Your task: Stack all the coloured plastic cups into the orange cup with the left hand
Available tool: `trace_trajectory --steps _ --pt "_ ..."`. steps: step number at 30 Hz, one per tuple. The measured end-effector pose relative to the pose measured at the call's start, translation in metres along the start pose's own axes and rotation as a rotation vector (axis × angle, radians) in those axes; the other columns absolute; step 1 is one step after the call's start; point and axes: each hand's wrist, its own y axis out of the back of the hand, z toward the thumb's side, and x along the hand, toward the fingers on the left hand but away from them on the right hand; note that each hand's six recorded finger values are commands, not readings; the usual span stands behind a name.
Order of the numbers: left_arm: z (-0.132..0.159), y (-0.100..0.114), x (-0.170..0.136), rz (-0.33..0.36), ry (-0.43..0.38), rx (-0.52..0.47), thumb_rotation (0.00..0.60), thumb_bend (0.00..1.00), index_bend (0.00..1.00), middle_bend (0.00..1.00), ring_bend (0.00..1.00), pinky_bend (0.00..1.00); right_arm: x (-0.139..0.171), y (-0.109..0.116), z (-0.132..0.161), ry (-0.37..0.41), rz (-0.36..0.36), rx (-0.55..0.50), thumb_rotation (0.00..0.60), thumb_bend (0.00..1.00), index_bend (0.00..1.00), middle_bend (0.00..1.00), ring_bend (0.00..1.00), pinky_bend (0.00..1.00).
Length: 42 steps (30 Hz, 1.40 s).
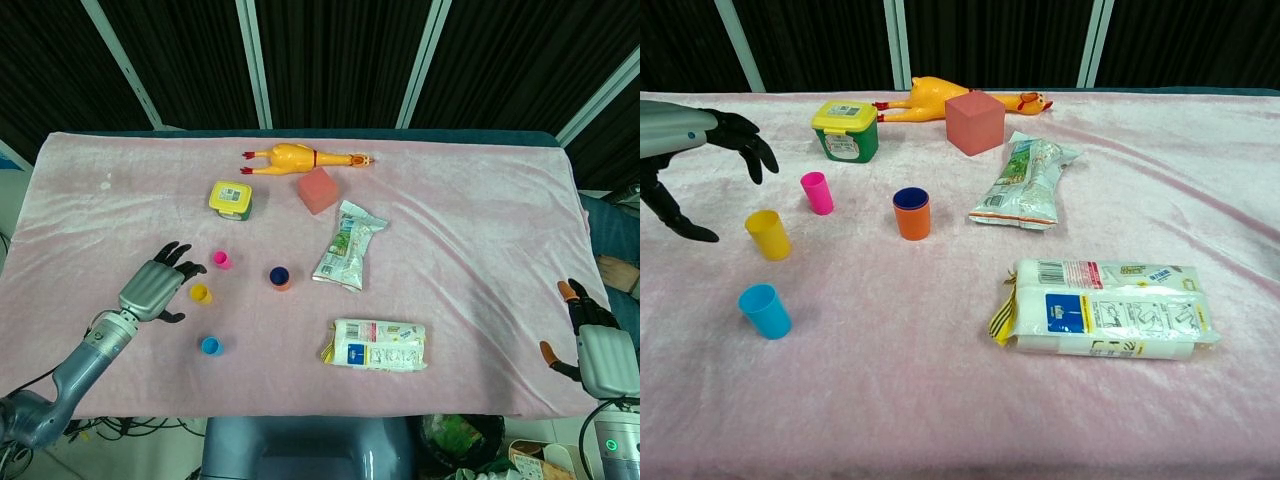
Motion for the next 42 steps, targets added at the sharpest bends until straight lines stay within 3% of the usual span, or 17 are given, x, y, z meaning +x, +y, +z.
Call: trace_trajectory --steps 25,42 --pt "-0.001 -0.024 0.031 -0.064 0.015 0.029 0.600 0.21 0.38 0.43 0.02 0.04 0.000 -0.001 0.001 0.003 0.004 0.005 0.600 0.24 0.04 0.05 0.16 0.21" --pt "0.001 -0.027 0.038 -0.068 0.013 0.028 0.600 0.26 0.47 0.52 0.09 0.06 0.000 -0.002 0.001 0.003 0.009 0.005 0.600 0.24 0.04 0.05 0.16 0.21"
